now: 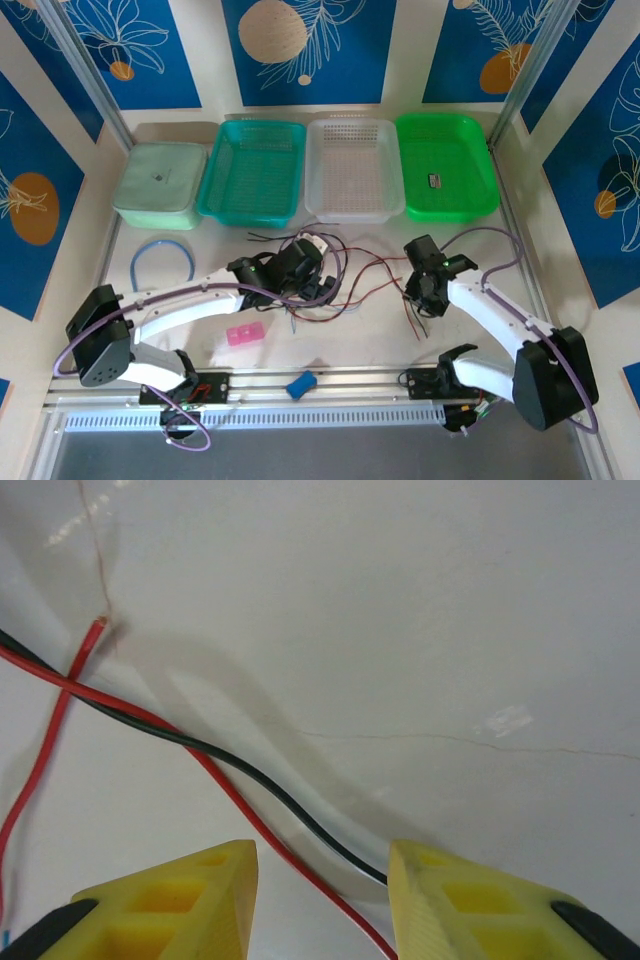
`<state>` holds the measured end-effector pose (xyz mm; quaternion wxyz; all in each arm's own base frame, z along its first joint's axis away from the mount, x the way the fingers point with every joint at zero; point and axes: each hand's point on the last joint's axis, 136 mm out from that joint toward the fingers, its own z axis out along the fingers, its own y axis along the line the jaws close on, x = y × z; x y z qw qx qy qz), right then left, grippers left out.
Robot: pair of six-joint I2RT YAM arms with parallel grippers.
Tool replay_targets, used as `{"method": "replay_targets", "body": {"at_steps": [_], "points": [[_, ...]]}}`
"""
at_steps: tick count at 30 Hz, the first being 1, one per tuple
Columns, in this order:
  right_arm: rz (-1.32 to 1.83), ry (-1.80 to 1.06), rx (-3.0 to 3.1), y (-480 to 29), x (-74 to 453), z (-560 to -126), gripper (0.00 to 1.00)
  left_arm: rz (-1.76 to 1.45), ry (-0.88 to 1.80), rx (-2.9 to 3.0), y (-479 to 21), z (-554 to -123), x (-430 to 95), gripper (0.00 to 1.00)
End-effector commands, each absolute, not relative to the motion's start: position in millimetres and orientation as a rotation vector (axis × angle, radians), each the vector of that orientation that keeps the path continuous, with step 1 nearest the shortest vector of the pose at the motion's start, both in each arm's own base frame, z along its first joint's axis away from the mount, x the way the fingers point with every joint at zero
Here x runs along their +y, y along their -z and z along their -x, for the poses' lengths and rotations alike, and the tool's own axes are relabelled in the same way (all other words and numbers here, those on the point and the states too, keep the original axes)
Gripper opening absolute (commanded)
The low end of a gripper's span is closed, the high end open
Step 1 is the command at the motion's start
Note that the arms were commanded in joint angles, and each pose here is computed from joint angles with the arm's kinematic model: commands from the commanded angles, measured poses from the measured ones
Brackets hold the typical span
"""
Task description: Untangle the cables
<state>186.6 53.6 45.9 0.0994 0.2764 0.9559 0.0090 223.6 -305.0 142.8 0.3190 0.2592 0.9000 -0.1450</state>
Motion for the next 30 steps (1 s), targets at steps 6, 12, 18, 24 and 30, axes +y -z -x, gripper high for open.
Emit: {"method": "replay_targets", "body": {"at_steps": [6, 12, 18, 24, 30], "points": [[-0.746, 0.007, 2.910, -29.1, 58.3, -179.2, 0.34, -0.665, 0.420, 2.351, -154.5, -223.0, -314.6, 1.00], [-0.721, 0.048, 2.953, -25.3, 59.6, -177.3, 0.34, -0.671, 0.418, 2.362, -152.0, -221.8, -314.8, 1.00], [-0.705, 0.054, 2.963, -23.4, 59.7, -179.5, 0.29, -0.672, 0.424, 2.368, -152.1, -220.6, -314.7, 1.00], [-0.676, 0.040, 2.985, -21.2, 62.6, -180.6, 0.29, -0.668, 0.422, 2.376, -150.9, -219.6, -313.4, 1.00], [-0.661, 0.058, 3.002, -20.4, 62.9, -183.1, 0.29, -0.670, 0.422, 2.379, -151.2, -219.1, -313.3, 1.00]]}}
